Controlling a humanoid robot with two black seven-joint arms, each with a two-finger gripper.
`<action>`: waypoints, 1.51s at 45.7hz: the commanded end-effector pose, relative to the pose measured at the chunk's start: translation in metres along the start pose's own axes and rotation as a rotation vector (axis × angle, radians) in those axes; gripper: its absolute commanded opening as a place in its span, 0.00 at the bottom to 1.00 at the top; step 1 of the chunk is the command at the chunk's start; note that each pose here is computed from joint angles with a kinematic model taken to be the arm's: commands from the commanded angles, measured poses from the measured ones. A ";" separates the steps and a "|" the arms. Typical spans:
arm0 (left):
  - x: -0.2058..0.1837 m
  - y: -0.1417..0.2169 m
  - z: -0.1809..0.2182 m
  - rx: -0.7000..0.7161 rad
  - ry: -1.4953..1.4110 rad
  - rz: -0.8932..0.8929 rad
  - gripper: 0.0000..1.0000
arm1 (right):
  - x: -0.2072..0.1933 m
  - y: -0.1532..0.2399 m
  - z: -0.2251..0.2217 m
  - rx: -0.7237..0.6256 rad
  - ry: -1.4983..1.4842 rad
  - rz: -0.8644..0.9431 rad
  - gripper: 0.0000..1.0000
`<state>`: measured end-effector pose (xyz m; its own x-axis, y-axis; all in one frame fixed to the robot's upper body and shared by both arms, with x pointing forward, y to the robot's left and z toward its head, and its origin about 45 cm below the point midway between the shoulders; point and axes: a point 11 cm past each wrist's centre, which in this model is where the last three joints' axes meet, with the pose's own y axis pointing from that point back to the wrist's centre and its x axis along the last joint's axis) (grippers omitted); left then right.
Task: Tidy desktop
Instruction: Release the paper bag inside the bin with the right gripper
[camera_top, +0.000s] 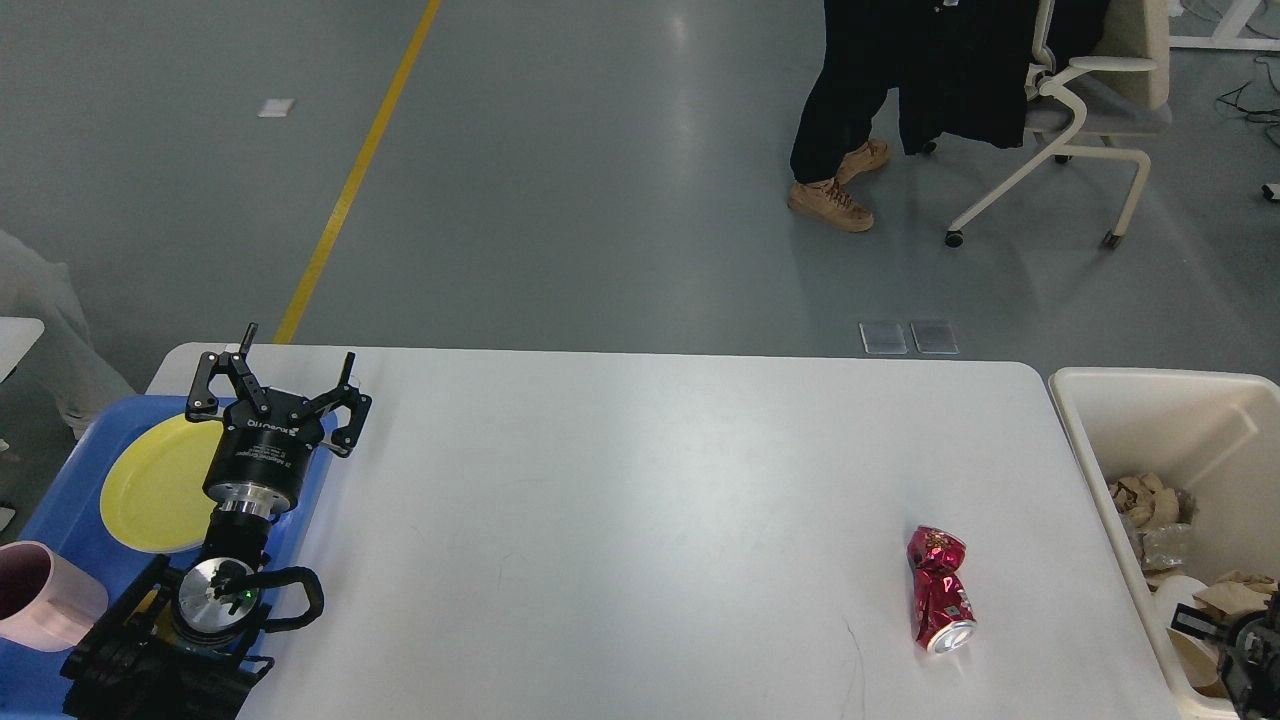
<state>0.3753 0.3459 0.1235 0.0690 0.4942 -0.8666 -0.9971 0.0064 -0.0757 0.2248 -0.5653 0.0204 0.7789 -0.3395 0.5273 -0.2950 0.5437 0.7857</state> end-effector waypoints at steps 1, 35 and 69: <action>0.000 0.000 0.000 0.000 0.000 0.000 0.96 | -0.004 -0.001 0.000 -0.002 0.002 -0.002 0.00; 0.001 0.001 0.000 0.000 0.000 0.001 0.96 | 0.024 0.002 0.004 -0.003 -0.009 0.214 1.00; 0.000 0.000 0.000 -0.001 0.001 0.000 0.96 | 0.148 0.076 0.017 0.035 0.067 0.082 1.00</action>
<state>0.3753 0.3460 0.1233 0.0683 0.4941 -0.8667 -0.9972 0.0059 -0.0752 0.2900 -0.6006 0.1231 0.7096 -0.2777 0.6475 -0.4096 0.5852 0.6998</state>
